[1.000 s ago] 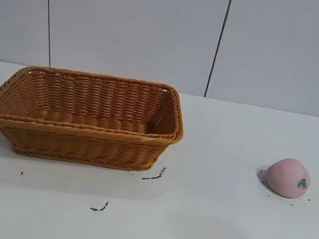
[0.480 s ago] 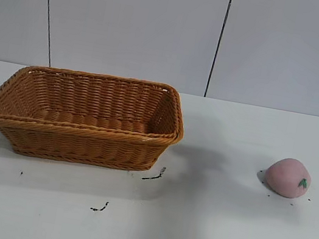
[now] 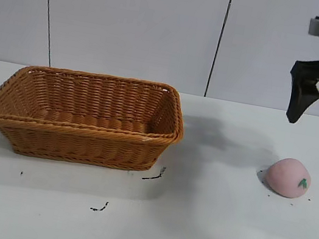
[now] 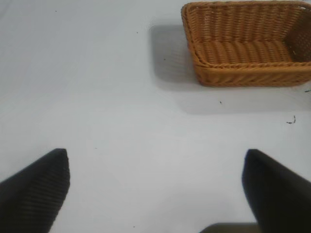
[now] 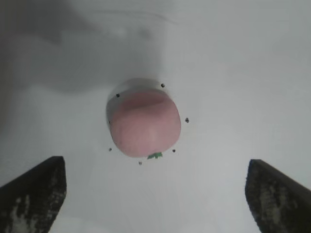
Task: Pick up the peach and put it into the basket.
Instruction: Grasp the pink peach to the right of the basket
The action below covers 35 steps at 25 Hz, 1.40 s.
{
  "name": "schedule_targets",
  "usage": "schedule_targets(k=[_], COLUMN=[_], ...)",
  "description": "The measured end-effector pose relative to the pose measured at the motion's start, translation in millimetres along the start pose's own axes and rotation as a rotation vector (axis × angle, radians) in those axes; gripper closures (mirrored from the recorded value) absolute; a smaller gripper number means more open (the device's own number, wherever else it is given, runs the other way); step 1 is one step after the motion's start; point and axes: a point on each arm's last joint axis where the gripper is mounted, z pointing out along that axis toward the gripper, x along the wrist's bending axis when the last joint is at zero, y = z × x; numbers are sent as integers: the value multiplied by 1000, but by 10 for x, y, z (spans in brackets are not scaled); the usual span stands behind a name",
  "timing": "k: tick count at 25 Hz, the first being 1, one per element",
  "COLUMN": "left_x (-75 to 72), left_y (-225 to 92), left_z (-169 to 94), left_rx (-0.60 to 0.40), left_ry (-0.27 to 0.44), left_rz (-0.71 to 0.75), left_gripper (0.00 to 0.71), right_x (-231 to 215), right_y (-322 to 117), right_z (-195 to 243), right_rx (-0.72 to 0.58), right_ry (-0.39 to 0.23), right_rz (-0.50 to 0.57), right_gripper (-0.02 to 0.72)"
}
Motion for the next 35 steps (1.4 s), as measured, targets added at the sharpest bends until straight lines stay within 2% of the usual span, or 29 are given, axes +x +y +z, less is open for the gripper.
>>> schedule_targets(k=[5,8,18,26,27,29,31,34,35], left_x=[0,0,0,0,0,0,0,0,0], left_y=[0,0,0,0,0,0,0,0,0], left_z=[0,0,0,0,0,0,0,0,0], left_rx=[0,0,0,0,0,0,0,0,0], left_ry=[0,0,0,0,0,0,0,0,0], left_rz=[0,0,0,0,0,0,0,0,0], left_gripper=[17,17,17,17,17,17,17,17,17], right_x=[21,23,32,37,38,39,36,30,29], right_y=[-29,-26,-28,-44,-54,-74,-77,-69,-62], right_z=[417,568,857,878,888,909,918,905,888], right_rx=[83,86,84,101,111,131,134,133,129], right_ry=[18,19,25,29,30,30,27,21,21], right_rz=[9,7,11,15,14,13,9,3,3], right_gripper=[8,8,8,10,36,136,299,593,668])
